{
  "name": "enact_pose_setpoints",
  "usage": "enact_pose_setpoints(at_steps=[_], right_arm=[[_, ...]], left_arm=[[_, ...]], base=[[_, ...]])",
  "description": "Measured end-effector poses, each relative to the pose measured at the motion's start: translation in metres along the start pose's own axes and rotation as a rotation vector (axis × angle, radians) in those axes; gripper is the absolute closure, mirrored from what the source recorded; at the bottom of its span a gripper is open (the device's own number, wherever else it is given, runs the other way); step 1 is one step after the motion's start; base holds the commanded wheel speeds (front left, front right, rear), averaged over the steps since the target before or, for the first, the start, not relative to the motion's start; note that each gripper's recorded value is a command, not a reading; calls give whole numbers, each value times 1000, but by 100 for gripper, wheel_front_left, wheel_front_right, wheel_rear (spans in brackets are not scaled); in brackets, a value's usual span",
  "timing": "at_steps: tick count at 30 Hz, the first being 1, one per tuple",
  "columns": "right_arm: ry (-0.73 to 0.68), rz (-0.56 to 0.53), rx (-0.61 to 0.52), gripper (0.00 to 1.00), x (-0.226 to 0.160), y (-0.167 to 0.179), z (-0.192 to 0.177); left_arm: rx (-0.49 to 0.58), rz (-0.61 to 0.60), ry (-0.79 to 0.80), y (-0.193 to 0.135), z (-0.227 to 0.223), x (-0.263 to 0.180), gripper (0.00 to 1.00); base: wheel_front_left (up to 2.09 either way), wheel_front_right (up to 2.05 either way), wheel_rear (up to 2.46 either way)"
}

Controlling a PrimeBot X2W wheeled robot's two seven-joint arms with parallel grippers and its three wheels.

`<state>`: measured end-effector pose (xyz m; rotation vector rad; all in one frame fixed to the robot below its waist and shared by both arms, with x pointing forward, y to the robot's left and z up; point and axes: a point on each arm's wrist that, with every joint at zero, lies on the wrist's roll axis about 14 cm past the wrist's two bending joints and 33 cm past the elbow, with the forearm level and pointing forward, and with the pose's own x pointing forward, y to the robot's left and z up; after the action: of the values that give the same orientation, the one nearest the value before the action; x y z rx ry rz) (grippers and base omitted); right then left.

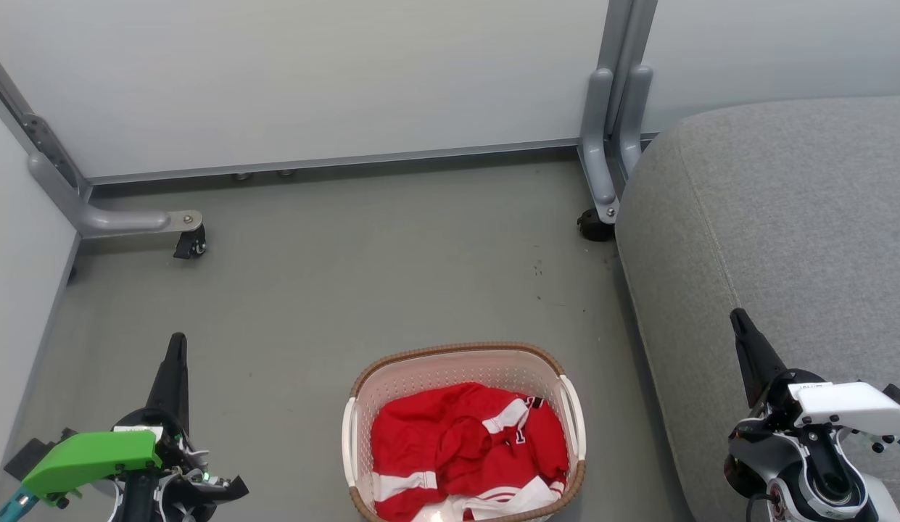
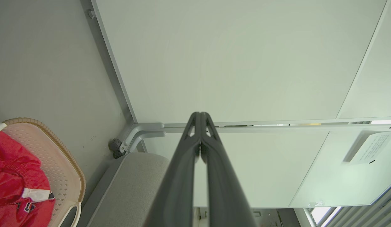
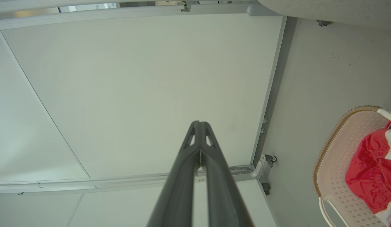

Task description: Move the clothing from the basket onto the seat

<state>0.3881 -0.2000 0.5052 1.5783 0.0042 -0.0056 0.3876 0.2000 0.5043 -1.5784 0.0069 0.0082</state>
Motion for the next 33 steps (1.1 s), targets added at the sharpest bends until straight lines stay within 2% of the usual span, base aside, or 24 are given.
enact_pose_setpoints(at_steps=[4,5,10,15,24,33], right_arm=[[0,0,0,100,0,0,0],[0,-4,1,0,0,-1,0],[-7,-70,12,0,-10,-24,-2],[-3,-71,-27,0,-10,-24,-7],[21,-75,-263,0,-8,-23,-13],[49,-49,-445,0,-6,-18,-24]], left_arm=[[0,0,0,0,0,0,100],[-1,4,0,1,0,0,0],[-8,75,0,25,-4,-10,0],[40,79,4,26,-8,-9,0],[233,73,-17,21,-3,-8,0],[427,61,-2,16,-10,-5,0]], base=[[0,0,0],[0,0,0],[0,0,0],[0,0,0],[0,0,0],[0,0,0]])
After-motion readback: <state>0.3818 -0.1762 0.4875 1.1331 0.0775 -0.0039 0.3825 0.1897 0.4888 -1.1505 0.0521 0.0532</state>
